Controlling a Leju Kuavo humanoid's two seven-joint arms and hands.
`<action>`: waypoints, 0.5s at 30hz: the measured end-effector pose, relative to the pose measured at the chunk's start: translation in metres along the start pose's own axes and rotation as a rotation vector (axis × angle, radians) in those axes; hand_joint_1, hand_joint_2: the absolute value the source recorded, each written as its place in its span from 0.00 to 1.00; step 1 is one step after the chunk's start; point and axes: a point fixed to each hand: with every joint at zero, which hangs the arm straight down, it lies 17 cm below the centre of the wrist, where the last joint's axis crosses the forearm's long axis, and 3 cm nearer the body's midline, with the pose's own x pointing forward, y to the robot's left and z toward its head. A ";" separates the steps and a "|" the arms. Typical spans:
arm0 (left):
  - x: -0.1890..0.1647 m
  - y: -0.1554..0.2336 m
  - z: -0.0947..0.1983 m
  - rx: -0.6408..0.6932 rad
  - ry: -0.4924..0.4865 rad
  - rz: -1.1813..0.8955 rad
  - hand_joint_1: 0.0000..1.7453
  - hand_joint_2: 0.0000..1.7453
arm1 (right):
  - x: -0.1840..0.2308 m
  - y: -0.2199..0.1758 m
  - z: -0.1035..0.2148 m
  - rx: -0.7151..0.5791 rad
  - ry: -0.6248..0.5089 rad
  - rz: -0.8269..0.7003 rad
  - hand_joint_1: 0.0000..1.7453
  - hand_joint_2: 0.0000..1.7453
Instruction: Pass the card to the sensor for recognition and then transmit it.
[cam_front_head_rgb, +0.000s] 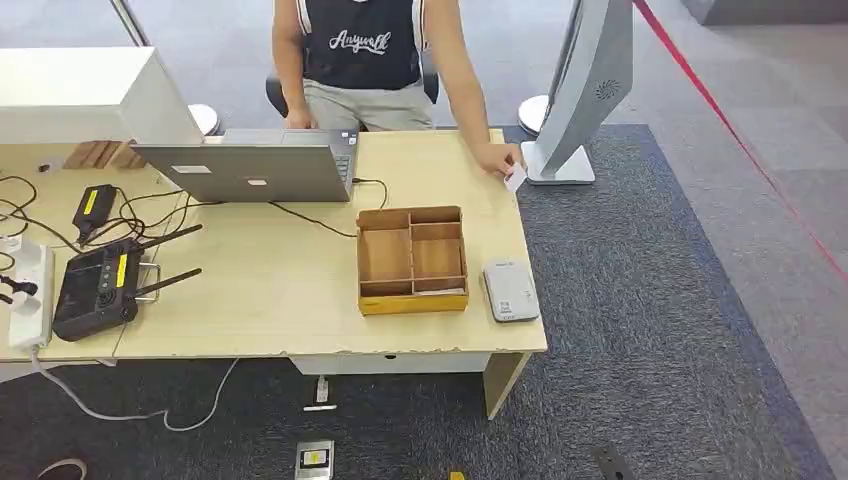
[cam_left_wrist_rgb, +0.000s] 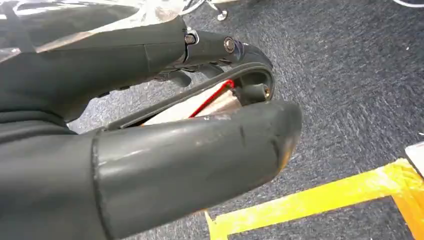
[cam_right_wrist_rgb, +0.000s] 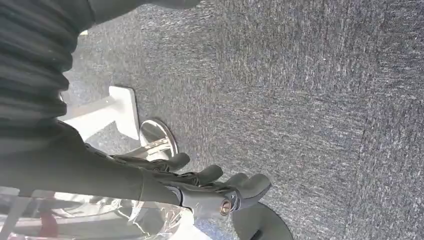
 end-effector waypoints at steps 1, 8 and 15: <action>0.001 -0.001 0.000 -0.001 -0.001 0.001 0.00 0.00 | 0.000 0.000 0.000 -0.001 -0.001 0.002 0.00 1.00; 0.000 -0.001 0.000 0.000 0.007 0.016 0.00 0.00 | 0.031 -0.034 -0.002 -0.130 -0.109 -0.097 0.00 1.00; 0.002 -0.002 0.001 -0.001 0.009 0.021 0.00 0.00 | 0.158 -0.175 0.032 -0.447 -0.466 -0.412 0.00 1.00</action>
